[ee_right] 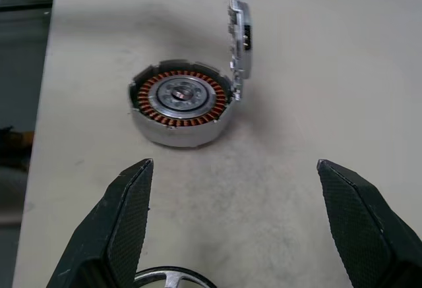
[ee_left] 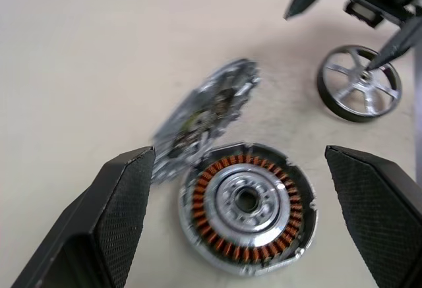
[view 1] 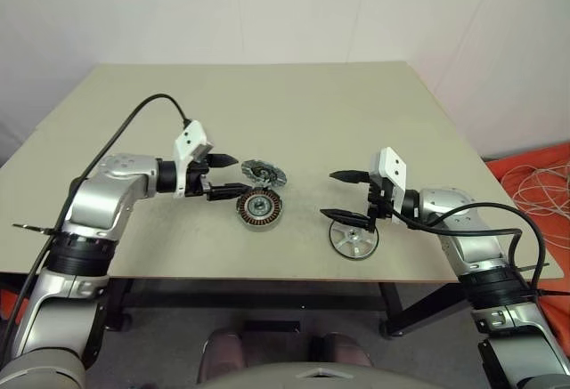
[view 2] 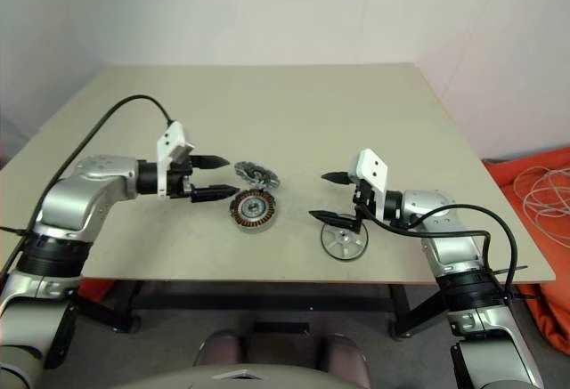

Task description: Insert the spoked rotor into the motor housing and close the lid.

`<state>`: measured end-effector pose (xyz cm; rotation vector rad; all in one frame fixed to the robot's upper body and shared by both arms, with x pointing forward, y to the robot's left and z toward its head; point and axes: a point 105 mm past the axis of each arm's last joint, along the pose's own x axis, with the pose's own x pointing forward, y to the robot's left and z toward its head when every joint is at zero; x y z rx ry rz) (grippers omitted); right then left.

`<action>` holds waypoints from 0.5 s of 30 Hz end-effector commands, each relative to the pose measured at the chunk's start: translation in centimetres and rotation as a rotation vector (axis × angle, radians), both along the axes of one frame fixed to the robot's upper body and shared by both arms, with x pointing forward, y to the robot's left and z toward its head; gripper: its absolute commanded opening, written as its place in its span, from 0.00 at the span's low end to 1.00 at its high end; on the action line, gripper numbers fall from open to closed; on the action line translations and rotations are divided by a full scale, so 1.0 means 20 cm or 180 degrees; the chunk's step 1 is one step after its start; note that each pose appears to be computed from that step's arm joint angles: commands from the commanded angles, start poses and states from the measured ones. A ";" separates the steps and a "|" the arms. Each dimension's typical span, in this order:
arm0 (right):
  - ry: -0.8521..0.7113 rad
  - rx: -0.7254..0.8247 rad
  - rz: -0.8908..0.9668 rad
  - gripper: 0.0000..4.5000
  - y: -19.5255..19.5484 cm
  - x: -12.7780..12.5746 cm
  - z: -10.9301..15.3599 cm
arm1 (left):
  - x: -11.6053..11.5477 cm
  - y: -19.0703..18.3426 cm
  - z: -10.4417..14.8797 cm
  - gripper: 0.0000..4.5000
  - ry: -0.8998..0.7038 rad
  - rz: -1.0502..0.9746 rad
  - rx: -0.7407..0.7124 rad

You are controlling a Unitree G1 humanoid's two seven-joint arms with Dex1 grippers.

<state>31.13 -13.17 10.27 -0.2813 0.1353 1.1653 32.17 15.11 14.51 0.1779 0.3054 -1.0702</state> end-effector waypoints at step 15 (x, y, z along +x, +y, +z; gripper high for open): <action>0.1086 -0.0040 0.0459 0.92 0.36 -0.10 0.10 | -0.11 0.25 -0.09 0.98 -0.0091 0.0853 -0.0133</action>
